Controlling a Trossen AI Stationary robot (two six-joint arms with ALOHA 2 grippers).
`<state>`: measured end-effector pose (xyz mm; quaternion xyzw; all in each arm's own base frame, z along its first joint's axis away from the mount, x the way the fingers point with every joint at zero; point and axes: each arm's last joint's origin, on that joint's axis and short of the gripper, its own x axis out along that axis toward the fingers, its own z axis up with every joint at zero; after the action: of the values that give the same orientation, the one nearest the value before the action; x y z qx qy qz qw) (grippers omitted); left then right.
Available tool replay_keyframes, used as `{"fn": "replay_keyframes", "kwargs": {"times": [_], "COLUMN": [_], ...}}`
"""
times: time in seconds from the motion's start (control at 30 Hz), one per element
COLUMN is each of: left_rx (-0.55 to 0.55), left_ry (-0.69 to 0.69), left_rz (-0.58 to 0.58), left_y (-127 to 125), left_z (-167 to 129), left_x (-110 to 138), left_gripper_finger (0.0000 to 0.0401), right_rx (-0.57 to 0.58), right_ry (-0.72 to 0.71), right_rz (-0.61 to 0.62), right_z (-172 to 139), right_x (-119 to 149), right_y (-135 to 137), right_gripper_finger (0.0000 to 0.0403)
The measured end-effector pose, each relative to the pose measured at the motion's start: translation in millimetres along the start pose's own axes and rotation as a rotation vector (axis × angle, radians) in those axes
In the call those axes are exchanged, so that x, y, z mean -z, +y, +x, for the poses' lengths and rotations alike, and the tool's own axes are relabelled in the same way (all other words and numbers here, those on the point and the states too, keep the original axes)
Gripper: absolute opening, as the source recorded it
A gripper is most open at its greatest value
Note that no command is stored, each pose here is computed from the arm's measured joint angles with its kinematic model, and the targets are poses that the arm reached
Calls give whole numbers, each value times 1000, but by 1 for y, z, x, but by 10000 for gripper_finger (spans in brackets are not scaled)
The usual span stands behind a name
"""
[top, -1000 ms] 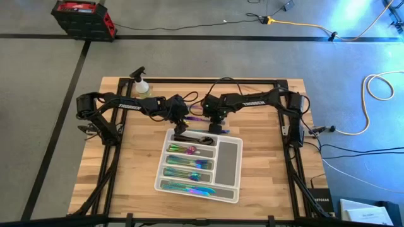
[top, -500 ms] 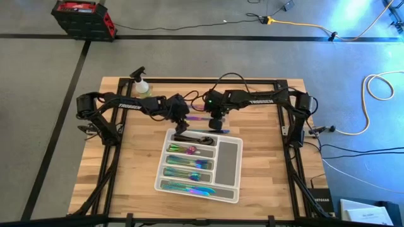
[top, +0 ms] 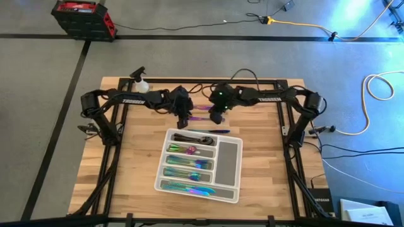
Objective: Sort silverware
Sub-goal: Put the purple knife into the white silverware tray
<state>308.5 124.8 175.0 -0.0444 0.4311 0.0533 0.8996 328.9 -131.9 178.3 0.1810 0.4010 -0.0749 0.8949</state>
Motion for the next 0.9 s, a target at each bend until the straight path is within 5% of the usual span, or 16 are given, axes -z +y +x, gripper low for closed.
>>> {"fn": "replay_keyframes", "kwargs": {"times": [0.23, 0.5, 0.67, 0.9], "left_rx": [-6, -7, -24, -7], "left_ry": [-139, -171, -341, -380], "left_rz": [36, 9, -45, -55], "left_y": [6, 6, 7, 7], "left_z": [10, 11, 16, 25], "left_x": [-11, -14, -9, 21], "left_gripper_finger": [0, 0, 0, 0], "right_rx": [-86, -96, -41, 10], "right_ry": [-222, -321, -299, -354], "right_rz": [-40, -10, -48, -202], "right_z": [-6, 0, 2, -1], "right_x": [23, 64, 90, 113], "right_y": [3, -3, -7, -9], "right_gripper_finger": [28, 158, 245, 283]}}
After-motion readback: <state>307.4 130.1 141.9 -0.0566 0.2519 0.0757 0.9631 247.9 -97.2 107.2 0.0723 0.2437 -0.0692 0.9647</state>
